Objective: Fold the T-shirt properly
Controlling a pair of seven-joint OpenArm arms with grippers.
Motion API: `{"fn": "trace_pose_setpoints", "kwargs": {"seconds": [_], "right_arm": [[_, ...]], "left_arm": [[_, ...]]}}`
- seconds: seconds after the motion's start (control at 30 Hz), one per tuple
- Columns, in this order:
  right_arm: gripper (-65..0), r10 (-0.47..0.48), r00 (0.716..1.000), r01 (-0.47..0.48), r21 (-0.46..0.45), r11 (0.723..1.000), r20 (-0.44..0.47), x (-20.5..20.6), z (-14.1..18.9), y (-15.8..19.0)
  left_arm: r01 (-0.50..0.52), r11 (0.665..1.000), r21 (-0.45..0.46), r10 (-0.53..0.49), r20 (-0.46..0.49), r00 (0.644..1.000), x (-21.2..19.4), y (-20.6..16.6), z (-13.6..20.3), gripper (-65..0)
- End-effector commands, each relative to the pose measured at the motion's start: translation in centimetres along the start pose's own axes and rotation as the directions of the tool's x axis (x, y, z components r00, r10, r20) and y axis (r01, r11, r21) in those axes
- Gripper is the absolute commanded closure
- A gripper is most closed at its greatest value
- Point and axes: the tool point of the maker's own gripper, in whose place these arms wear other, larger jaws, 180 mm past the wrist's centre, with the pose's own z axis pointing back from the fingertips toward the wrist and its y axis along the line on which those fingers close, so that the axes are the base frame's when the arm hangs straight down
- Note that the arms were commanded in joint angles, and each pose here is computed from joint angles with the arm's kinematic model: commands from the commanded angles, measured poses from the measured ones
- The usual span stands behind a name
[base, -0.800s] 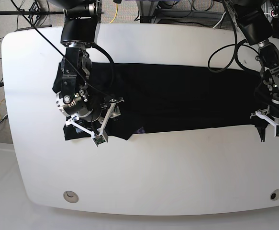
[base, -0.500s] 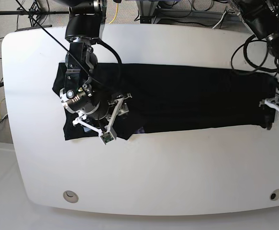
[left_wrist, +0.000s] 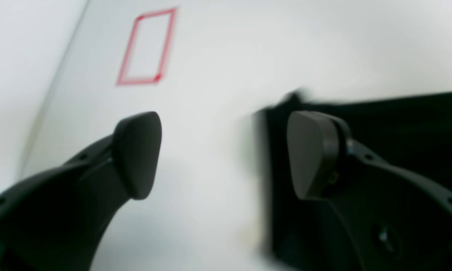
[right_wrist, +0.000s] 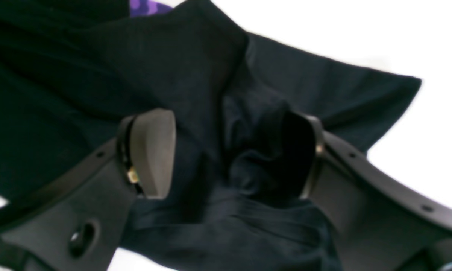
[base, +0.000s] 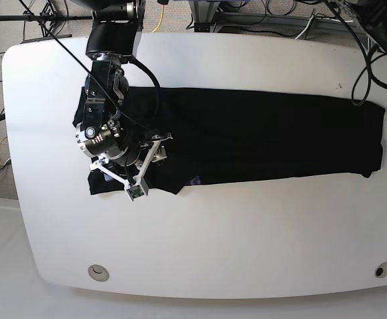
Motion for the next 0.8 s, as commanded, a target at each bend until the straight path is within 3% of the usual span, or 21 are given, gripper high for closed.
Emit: {"fn": "trace_pose_setpoints", "kwargs": {"seconds": [0.0,0.2,0.33,0.47,0.6,0.77], "right_arm": [[-41.9,-0.004,0.999,0.005,-0.013,1.0,0.045,1.0,0.8,-0.9],[-40.3,-0.009,1.0,0.009,-0.006,1.0,0.004,-0.9,0.5,-0.8],[-26.7,0.01,1.0,-0.009,0.034,0.999,-0.029,-3.5,-0.2,1.5],[-15.2,0.01,1.0,-0.011,0.071,0.997,0.008,-4.5,-1.3,3.6],[-13.4,-0.022,0.988,0.002,0.127,0.992,0.153,-3.8,-3.6,5.7],[-15.8,-0.023,0.996,0.01,0.149,0.989,0.081,-4.9,-5.0,5.9]], "left_arm": [[0.002,0.998,0.066,-0.002,0.003,1.0,0.9,4.2,0.9,-47.3],[0.016,0.996,0.084,-0.014,-0.028,0.999,0.6,6.1,1.6,-46.8],[0.069,0.997,0.043,-0.07,0.005,0.998,-0.3,3.1,1.4,-46.1],[0.129,0.991,-0.02,-0.128,0.045,0.991,-1.4,-2.0,1.3,-44.7],[0.12,0.992,-0.049,-0.116,0.063,0.991,-2.8,-3.8,1.7,-45.3],[0.01,0.999,-0.047,-0.01,0.002,1.0,-3.8,-2.3,1.0,-46.5]]}}
